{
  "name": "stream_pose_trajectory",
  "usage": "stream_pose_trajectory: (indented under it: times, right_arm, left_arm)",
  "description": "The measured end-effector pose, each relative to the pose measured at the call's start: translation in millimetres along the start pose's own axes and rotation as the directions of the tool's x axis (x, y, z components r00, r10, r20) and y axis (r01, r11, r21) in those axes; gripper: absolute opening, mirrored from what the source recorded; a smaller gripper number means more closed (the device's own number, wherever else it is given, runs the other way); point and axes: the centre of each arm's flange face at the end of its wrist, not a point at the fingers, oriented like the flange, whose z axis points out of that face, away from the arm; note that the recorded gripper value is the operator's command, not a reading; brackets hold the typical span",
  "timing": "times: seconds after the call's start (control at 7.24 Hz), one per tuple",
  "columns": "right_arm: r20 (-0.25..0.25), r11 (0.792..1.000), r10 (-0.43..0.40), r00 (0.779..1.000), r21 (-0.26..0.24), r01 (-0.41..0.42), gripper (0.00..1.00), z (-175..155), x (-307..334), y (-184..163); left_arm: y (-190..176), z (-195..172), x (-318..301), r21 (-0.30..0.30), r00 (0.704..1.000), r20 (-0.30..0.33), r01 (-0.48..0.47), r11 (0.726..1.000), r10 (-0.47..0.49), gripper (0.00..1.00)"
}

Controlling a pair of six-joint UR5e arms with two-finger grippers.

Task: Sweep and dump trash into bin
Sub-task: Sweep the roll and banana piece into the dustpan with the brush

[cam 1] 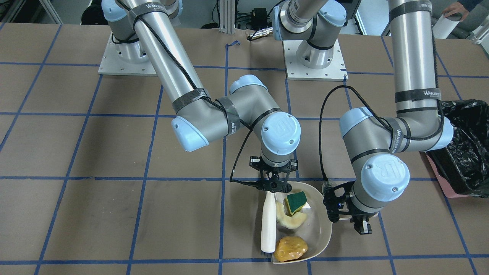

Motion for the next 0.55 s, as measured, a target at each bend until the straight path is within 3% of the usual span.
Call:
stream_pose_trajectory:
  times: [0.55]
  right_arm:
    - [0.067,1.0,-0.003,0.998,-0.024,0.004,0.0,-13.2,-36.3,29.9]
  left_arm:
    - [-0.8,1.6,1.4,0.002,1.0,-0.003,0.0,1.0,0.0,0.18]
